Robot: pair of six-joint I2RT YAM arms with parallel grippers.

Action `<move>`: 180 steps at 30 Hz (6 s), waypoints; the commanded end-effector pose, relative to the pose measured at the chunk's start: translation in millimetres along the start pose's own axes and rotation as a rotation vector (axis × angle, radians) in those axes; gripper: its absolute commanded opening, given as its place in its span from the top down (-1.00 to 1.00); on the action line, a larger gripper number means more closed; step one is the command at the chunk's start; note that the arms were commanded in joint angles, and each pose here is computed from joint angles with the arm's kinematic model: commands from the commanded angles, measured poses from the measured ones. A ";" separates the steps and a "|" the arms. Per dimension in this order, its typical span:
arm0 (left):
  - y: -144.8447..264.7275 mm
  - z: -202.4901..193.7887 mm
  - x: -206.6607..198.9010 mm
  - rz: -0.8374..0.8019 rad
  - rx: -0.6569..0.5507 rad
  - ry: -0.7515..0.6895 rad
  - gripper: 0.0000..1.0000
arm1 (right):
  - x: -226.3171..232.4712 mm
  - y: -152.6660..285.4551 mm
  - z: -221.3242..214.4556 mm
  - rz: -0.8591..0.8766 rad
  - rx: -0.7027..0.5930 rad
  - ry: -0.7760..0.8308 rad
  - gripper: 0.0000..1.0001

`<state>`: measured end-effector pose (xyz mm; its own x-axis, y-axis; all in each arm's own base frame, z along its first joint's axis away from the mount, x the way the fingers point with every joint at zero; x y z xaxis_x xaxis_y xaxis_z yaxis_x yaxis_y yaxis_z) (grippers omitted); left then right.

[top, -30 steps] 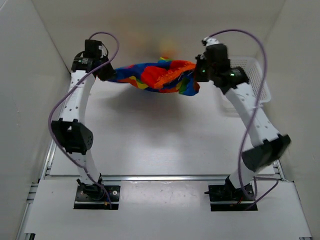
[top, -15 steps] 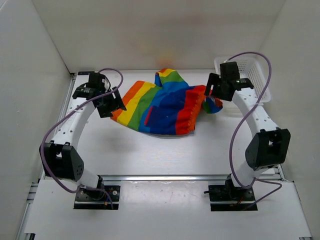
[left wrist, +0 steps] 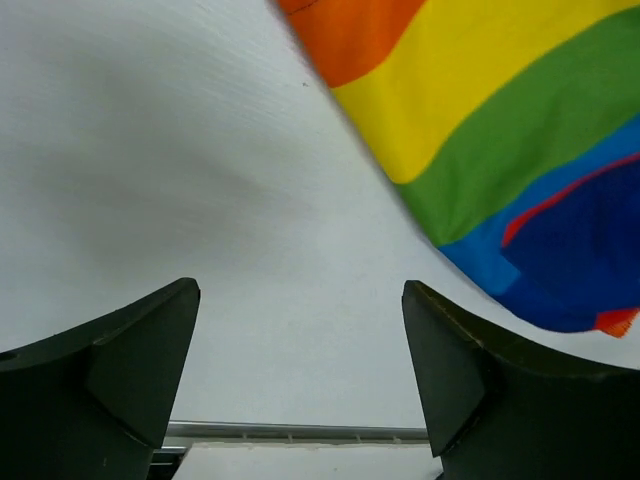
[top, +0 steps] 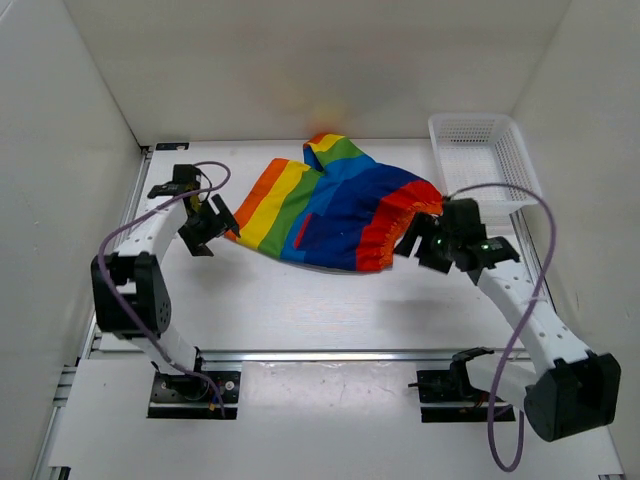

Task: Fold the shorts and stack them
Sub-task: Flatten the shorts out, then fold the shorts

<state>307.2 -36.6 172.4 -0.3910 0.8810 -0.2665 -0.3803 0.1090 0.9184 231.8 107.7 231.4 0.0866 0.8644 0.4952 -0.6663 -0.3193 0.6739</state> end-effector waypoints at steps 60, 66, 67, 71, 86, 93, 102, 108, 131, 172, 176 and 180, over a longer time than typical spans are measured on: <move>-74.4 97.0 -37.7 -0.169 0.002 0.013 0.79 | 14.4 -168.9 24.5 -0.064 0.134 -0.115 1.00; 62.4 170.3 -64.2 -0.373 -0.283 0.022 0.79 | 113.0 -119.6 167.8 0.174 -0.152 0.056 1.00; 82.0 174.1 -68.9 -0.391 -0.322 0.010 0.79 | 119.8 -113.8 183.9 0.203 -0.179 0.065 1.00; 167.6 171.1 -72.9 -0.441 -0.489 -0.011 0.79 | 162.0 -53.5 226.3 0.368 -0.309 0.148 1.00; 60.3 -72.0 47.5 -0.163 -0.187 0.181 -0.17 | 19.2 -26.5 -4.5 0.165 0.157 0.098 0.90; 44.6 -68.1 47.1 -0.113 -0.084 0.196 -0.95 | -20.1 -31.0 -44.8 -0.028 0.275 -0.050 -0.05; 23.8 -117.9 64.4 -0.033 0.039 0.359 -0.89 | -52.4 -20.0 -91.4 -0.080 0.336 -0.222 -0.63; -1.4 -131.7 63.8 -0.056 0.097 0.395 -0.94 | -64.1 -32.9 -105.5 -0.040 0.294 -0.334 -0.67; -45.4 -86.2 37.6 0.036 0.049 0.349 0.80 | -58.0 -103.6 -62.1 0.006 0.240 -0.290 1.00; 478.8 -13.1 -8.1 -0.442 -1.325 0.172 0.80 | 99.5 250.3 75.0 0.471 -0.481 0.209 1.00; 422.2 42.9 -27.9 -0.353 -1.202 0.160 0.80 | 87.1 164.2 86.9 0.352 -0.343 0.160 1.00; 339.4 100.0 -44.9 -0.242 -1.025 0.115 0.80 | 75.2 77.3 102.4 0.256 -0.265 0.142 1.00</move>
<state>209.1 -35.3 549.6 -0.0022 0.8173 -0.5762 -0.9906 0.0770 0.1130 203.2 126.2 429.8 -0.4161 0.6600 0.6255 -0.7282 -0.6538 0.2054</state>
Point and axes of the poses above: each gripper's point midway between its finger pads, its own y axis back along the fingers, its own x axis along the line the jaws close on, z = x × y, the point moved 6 cm from there along y, back along the fingers, and after that the axes turned 4 degrees about -y, right-handed, at the moved point
